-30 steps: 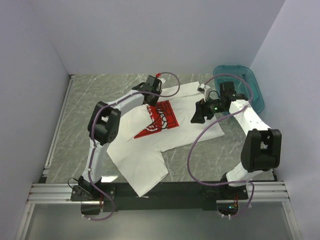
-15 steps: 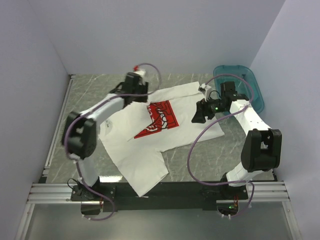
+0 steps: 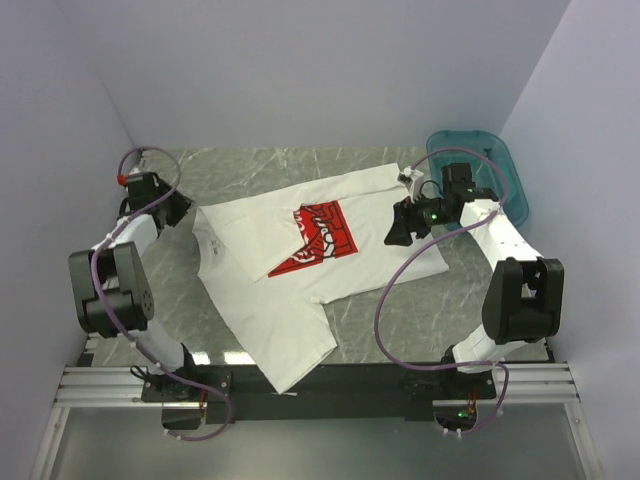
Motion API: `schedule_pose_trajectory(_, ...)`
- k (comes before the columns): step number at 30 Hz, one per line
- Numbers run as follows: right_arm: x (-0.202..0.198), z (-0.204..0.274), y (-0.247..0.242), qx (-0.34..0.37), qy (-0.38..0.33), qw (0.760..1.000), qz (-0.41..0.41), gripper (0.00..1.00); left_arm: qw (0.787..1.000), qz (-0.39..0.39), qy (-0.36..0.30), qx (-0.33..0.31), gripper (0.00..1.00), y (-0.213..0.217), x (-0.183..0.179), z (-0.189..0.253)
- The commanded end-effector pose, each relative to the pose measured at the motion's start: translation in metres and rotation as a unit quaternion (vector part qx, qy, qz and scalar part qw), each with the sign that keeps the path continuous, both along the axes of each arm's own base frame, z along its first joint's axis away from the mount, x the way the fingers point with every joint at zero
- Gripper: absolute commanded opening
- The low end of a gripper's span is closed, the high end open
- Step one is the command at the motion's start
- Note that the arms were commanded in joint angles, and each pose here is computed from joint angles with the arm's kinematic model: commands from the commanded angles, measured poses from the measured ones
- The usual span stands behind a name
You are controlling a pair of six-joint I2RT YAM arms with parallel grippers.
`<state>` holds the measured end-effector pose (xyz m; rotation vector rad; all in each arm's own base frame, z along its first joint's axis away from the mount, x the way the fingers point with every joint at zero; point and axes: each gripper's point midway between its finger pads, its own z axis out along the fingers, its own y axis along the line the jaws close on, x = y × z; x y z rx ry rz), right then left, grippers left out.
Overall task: Fold and stack the t-shirts
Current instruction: Fold the tshirt
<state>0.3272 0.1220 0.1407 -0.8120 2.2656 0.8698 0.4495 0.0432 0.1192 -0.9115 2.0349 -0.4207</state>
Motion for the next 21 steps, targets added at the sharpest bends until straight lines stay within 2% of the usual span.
schedule_pose_trajectory(1,0.003,0.002,-0.004,0.0,-0.013,1.0,-0.002,0.75,0.996,-0.013,-0.03,-0.083,0.45,-0.01,0.015,0.008)
schedule_pose_trajectory(7,0.004,0.001,-0.004,0.003,-0.01,1.0,-0.001,0.75,0.994,-0.019,0.002,-0.106,0.43,-0.005,0.036,-0.024)
schedule_pose_trajectory(17,0.001,-0.002,-0.003,0.007,-0.002,1.0,0.003,0.75,0.991,-0.028,0.017,-0.128,0.43,-0.006,0.059,-0.048)
schedule_pose_trajectory(21,0.001,-0.001,-0.003,0.009,-0.002,1.0,0.003,0.75,0.991,-0.03,0.024,-0.13,0.38,-0.005,0.066,-0.057)
